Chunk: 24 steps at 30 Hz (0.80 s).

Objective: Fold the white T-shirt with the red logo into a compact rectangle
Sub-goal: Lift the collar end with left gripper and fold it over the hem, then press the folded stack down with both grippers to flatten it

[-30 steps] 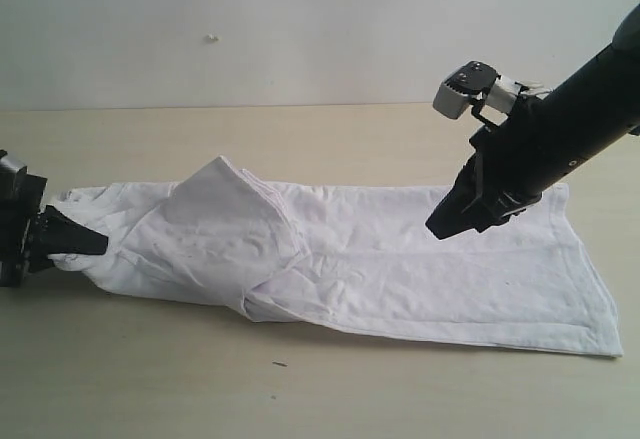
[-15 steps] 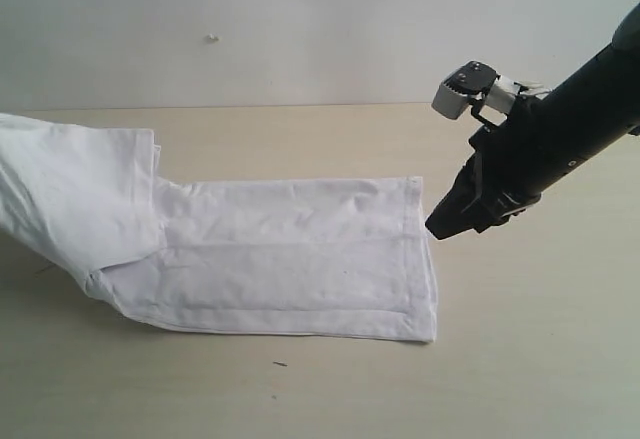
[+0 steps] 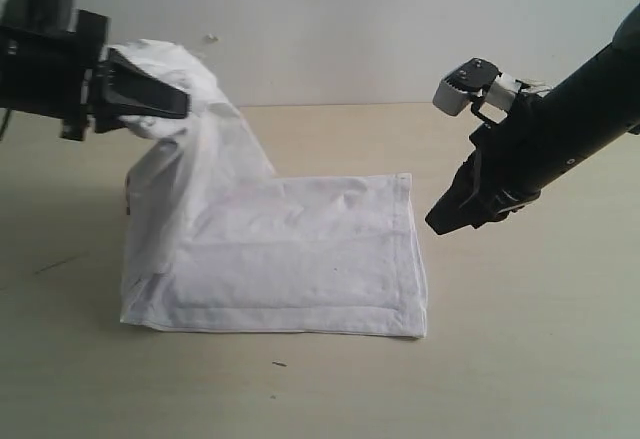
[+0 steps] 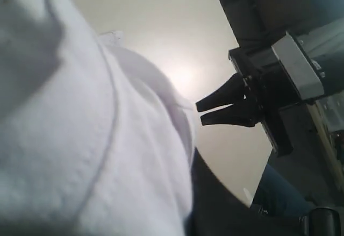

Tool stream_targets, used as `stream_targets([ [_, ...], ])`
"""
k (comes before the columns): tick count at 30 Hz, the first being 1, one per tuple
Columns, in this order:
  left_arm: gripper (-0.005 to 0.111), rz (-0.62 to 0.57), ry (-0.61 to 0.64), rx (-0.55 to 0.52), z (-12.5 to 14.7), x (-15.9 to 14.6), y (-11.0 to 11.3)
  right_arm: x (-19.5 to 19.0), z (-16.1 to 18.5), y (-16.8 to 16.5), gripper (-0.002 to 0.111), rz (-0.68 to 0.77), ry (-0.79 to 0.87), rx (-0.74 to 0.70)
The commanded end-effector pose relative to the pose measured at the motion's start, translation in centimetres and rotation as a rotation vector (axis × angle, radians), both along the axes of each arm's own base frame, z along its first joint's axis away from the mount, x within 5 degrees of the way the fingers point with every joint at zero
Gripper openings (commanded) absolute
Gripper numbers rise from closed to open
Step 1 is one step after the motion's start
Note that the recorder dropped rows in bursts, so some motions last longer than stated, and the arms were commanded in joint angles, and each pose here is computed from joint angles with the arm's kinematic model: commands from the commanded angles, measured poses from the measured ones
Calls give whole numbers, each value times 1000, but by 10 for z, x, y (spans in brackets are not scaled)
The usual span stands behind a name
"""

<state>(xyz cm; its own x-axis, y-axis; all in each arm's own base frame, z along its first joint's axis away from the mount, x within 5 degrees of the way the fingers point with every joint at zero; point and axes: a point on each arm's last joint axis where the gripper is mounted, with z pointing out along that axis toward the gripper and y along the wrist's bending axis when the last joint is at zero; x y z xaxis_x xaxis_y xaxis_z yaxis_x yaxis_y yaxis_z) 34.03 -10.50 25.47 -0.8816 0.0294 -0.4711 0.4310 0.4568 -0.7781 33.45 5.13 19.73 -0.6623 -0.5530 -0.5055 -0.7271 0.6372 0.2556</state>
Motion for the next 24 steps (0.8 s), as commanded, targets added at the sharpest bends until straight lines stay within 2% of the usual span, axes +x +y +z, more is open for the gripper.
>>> stream_targets([
  [1, 0, 39, -24, -3, -8, -1, -62, 0, 5, 2, 21, -13, -10, 10],
  [4, 3, 21, -29, 59, -27, -8, -102, 0, 5, 2, 21, -30, 1, 14],
  [6, 14, -9, -16, 83, -41, -14, -121, 0, 5, 2, 21, -32, 2, 14],
  [8, 33, -57, -10, 93, -55, -19, -136, 0, 5, 2, 21, -32, 2, 14],
  [11, 74, -114, 18, 63, -68, -25, -151, 0, 5, 2, 21, -32, 2, 14],
  [13, 91, -179, 44, 21, -70, -27, -156, 0, 5, 2, 21, -32, 3, 15],
  [15, 96, -232, 49, -7, -66, -27, -155, 0, 5, 2, 21, -32, 3, 15],
  [19, 97, -202, 25, -15, -60, -11, -140, 0, 5, 2, 21, -32, 3, 15],
  [24, 96, -187, 6, 46, -62, 4, -111, 0, 5, 1, 21, -35, -2, 13],
])
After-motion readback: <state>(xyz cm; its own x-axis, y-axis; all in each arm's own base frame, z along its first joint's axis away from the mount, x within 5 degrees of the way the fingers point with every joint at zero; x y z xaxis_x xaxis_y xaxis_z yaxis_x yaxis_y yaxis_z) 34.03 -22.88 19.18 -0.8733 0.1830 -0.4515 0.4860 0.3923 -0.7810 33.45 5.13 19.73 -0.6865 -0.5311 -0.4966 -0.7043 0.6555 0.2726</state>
